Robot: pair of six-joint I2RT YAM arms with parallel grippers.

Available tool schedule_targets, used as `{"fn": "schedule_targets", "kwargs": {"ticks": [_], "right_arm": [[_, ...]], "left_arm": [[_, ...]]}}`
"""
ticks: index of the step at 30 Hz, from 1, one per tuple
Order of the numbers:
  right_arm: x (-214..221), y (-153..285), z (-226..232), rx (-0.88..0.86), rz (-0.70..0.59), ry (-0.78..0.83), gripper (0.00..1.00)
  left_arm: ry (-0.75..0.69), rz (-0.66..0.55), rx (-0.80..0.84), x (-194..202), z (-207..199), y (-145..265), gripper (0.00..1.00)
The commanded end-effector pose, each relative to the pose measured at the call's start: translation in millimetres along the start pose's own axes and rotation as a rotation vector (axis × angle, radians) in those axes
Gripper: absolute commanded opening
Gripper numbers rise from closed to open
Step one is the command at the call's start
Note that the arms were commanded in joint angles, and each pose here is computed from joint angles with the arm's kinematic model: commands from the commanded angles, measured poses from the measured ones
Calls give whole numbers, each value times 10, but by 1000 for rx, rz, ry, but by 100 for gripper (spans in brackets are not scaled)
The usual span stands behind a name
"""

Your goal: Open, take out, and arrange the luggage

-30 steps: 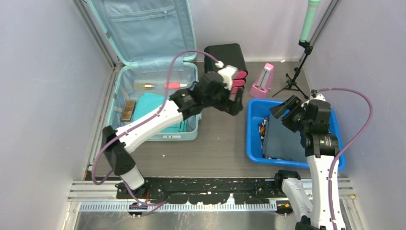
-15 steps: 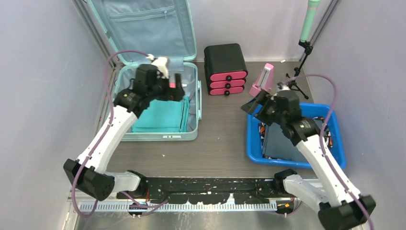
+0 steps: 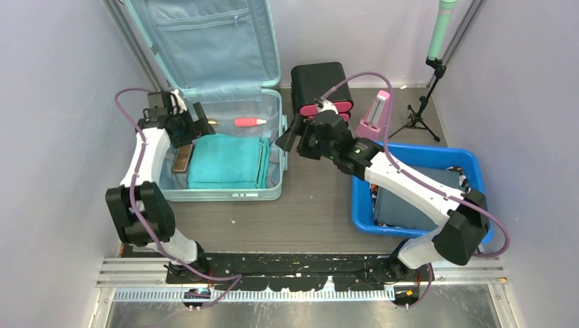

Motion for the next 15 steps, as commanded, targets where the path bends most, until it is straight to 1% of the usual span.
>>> {"fn": "schedule_targets", "kwargs": {"ticks": [1, 6, 7, 11, 15], "right_arm": [[-168, -41, 402, -140, -78, -22, 79], [-147, -326, 372, -64, -96, -6, 78], [-163, -358, 385, -53, -111, -2, 78], [-105, -591, 394, -7, -100, 29, 78], [0, -826, 460, -2, -83, 62, 77]], "left_arm": [[14, 22, 57, -142, 209, -177, 93], [5, 71, -51, -86, 498, -313, 92], [-1, 80, -62, -63, 530, -340, 92], [-36, 112, -83, 37, 626, -454, 90], [-30, 141, -95, 15, 685, -561, 87]]}}
Point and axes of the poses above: each gripper's point midway between its finger pads, its own y axis back along the fingers, its own z axis along the line the jaws close on, x = y × z, the point moved 6 cm from there along y, back along the fingers, and after that the axes turned 4 degrees about -y, right-handed, at the moved point
